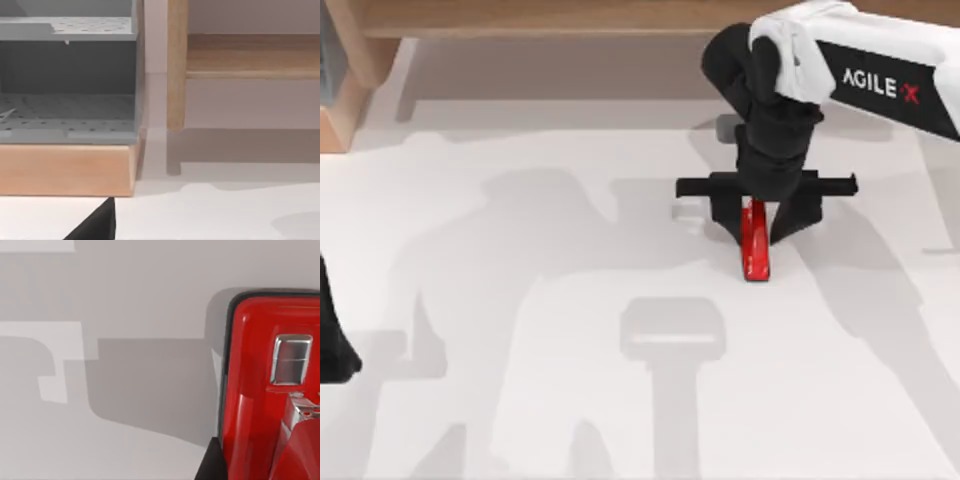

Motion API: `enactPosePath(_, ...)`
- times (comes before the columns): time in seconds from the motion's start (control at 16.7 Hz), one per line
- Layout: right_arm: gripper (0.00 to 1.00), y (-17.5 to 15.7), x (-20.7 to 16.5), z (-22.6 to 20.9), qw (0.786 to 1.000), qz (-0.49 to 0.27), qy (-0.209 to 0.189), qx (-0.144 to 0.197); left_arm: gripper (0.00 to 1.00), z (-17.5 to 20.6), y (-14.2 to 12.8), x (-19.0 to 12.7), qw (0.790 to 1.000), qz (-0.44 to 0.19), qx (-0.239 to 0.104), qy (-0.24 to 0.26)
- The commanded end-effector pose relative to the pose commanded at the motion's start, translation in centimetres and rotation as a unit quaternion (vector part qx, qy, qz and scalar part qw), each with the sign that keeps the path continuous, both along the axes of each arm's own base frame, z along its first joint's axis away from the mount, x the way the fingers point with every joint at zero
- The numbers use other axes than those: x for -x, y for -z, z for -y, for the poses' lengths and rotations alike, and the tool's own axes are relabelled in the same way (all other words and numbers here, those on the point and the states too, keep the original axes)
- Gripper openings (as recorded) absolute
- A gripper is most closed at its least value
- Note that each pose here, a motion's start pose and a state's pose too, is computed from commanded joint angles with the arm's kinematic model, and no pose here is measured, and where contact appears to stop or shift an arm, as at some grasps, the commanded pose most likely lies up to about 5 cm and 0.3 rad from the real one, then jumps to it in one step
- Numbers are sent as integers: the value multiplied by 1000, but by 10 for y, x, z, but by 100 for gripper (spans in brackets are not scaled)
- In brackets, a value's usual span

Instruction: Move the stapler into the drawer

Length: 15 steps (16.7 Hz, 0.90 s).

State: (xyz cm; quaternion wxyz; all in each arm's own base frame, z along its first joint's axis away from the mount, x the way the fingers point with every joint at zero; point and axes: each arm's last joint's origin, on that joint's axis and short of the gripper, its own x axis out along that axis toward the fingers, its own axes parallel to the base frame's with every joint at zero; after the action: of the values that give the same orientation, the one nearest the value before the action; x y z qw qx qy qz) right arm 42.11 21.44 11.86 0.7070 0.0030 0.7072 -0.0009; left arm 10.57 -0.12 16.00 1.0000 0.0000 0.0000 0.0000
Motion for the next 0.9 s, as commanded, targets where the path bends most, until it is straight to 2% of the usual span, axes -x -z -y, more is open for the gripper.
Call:
enactPosePath(0.12, 2, 0, 0, 0, 1000, 0, 0, 0, 100, 0, 0, 0, 1000, 0, 0, 0)
enactPosePath(0.18, 0, 0, 0, 0, 1000, 0, 0, 0, 100, 0, 0, 0, 1000, 0, 0, 0)
enactPosePath(0.72, 0, -2, -1, 1, 1000, 1, 1, 0, 100, 0, 0, 0, 1000, 0, 0, 0)
enactPosePath(0.9, 0, -18, -1, 1, 1000, 0, 1, 0, 100, 0, 0, 0, 1000, 0, 0, 0)
